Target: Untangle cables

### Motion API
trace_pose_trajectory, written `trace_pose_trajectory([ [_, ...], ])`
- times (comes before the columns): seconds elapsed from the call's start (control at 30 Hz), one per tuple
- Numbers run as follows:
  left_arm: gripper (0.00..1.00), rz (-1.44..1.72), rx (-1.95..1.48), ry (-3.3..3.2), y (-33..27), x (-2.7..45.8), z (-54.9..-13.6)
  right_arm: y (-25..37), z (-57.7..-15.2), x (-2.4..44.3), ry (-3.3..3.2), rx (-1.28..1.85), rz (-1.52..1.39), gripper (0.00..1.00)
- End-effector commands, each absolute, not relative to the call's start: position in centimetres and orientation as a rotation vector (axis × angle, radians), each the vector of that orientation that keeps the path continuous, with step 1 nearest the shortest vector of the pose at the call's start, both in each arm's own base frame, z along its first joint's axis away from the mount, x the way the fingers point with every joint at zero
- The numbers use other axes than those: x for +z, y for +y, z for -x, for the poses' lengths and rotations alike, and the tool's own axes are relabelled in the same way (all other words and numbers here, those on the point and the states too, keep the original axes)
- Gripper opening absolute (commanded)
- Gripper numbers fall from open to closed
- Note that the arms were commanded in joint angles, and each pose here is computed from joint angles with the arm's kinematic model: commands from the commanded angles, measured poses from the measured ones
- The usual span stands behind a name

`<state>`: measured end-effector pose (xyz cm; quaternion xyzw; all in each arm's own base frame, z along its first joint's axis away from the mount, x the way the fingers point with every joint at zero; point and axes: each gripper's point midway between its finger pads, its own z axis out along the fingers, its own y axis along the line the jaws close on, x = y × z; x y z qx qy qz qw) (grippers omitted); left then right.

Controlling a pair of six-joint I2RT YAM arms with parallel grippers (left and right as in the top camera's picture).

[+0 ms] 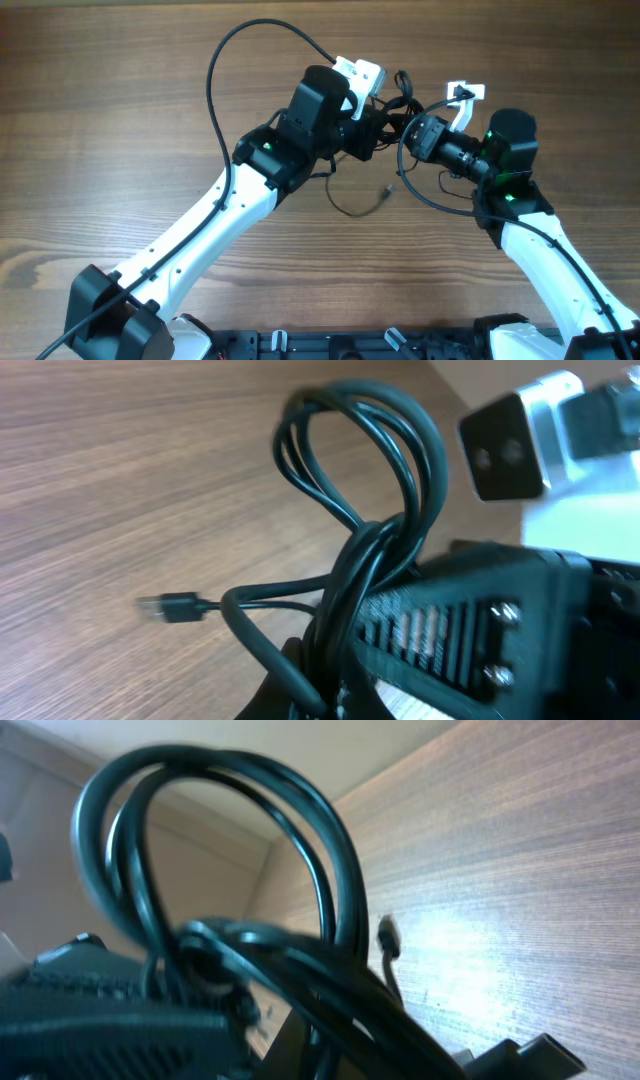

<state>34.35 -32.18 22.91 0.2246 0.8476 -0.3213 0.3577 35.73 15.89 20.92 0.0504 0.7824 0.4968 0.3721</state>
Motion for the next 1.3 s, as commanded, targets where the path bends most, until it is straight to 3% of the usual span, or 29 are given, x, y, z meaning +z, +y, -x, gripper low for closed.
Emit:
trace_pose_trajectory([
  [0.0,0.04,-0.769,-1.047,2.140,-34.7,24.4,-30.2,13.7,-37.8,21.2,1.958,1.176,-0.283,0.04],
  [0.17,0.04,-0.813,-1.122,2.124,-35.2,24.8,-29.2,13.9,-37.9,19.9,1.993,1.189,-0.292,0.12],
  [0.3,0.04,-0.800,-1.123,2.130,-34.8,24.8,-29.6,14.4,-37.6,20.1,1.998,1.223,-0.262,0.36],
  [0.53,0.04,-0.454,-1.031,2.190,-26.7,24.8,-37.1,15.3,-36.0,20.6,2.020,1.357,-0.168,0.58],
  [0.67,0.04,-0.402,-1.006,2.202,-24.8,24.5,-38.1,16.8,-34.0,21.3,2.018,1.466,0.008,0.71],
  [0.83,0.04,-0.687,-1.217,2.182,-26.1,24.3,-33.7,15.8,-32.9,23.4,1.817,1.352,0.422,0.77],
  [0.93,0.04,-0.814,-1.335,2.141,-26.7,24.7,-31.3,14.0,-33.8,24.0,1.758,1.260,0.442,0.78],
  [1.27,0.04,-0.853,-1.414,2.094,-27.1,25.5,-30.4,14.4,-33.6,23.6,1.755,1.243,0.483,0.80],
])
